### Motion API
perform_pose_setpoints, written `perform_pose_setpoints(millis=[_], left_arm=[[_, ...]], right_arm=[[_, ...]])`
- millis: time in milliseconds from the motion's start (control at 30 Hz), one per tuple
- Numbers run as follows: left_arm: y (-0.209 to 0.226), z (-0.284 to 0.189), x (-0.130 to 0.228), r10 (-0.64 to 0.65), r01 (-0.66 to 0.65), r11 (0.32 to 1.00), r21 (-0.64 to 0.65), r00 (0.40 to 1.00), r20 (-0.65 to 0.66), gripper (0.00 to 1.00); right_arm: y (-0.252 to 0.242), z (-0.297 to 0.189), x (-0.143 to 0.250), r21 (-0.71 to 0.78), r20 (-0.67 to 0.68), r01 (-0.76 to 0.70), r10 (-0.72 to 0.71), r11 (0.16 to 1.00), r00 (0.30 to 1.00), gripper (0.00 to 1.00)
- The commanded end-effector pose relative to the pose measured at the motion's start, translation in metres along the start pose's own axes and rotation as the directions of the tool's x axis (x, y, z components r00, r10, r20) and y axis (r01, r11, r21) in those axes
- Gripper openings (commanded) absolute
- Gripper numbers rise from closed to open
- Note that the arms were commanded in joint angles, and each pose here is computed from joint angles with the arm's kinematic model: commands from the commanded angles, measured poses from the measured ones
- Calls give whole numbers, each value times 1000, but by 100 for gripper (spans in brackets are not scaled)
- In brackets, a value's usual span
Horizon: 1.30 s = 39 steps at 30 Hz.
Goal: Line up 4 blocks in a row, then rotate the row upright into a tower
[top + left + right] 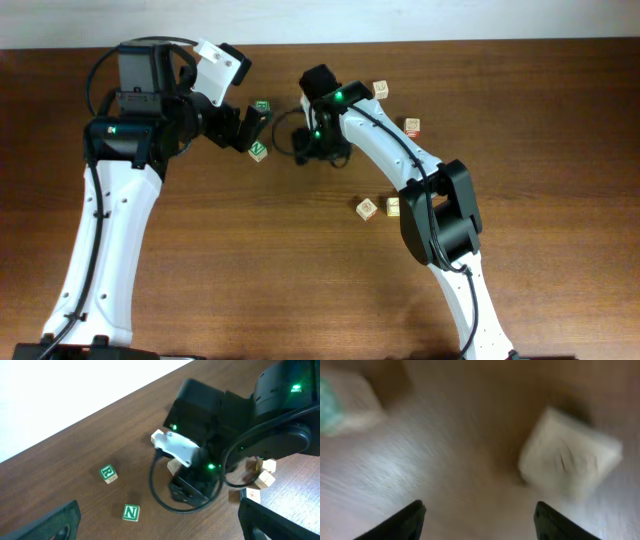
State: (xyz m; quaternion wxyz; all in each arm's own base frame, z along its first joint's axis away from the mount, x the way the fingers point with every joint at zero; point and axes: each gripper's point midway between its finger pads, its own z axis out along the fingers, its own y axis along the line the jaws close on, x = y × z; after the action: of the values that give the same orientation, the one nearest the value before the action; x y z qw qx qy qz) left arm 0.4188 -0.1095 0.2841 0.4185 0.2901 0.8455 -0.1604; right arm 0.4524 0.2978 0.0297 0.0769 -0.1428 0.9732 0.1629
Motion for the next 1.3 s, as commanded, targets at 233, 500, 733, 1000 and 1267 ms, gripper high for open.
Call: perform_pose_setpoints(millis=[233,500,733,1000,1267], left_arm=[[-1,-2,-8,17,-17,1000,10,1000,20,99],[-1,-2,-8,17,-17,1000,10,1000,20,99],[-1,-2,-8,17,-17,1000,10,1000,20,99],[-1,-2,-8,17,-17,1000,10,1000,20,99],[-1,-2,-8,17,-17,1000,10,1000,20,99]], right_arm=[[54,22,-38,-83,186,137,-120,987,975,78],[74,35,-41,-97,224,183,-157,978,962,78],[80,53,-42,-94,242,225,-197,970,950,77],[78,59,-43,-89,244,223,-196,971,950,38],[71,48,-19,-72,142,191,-179,979,974,29]])
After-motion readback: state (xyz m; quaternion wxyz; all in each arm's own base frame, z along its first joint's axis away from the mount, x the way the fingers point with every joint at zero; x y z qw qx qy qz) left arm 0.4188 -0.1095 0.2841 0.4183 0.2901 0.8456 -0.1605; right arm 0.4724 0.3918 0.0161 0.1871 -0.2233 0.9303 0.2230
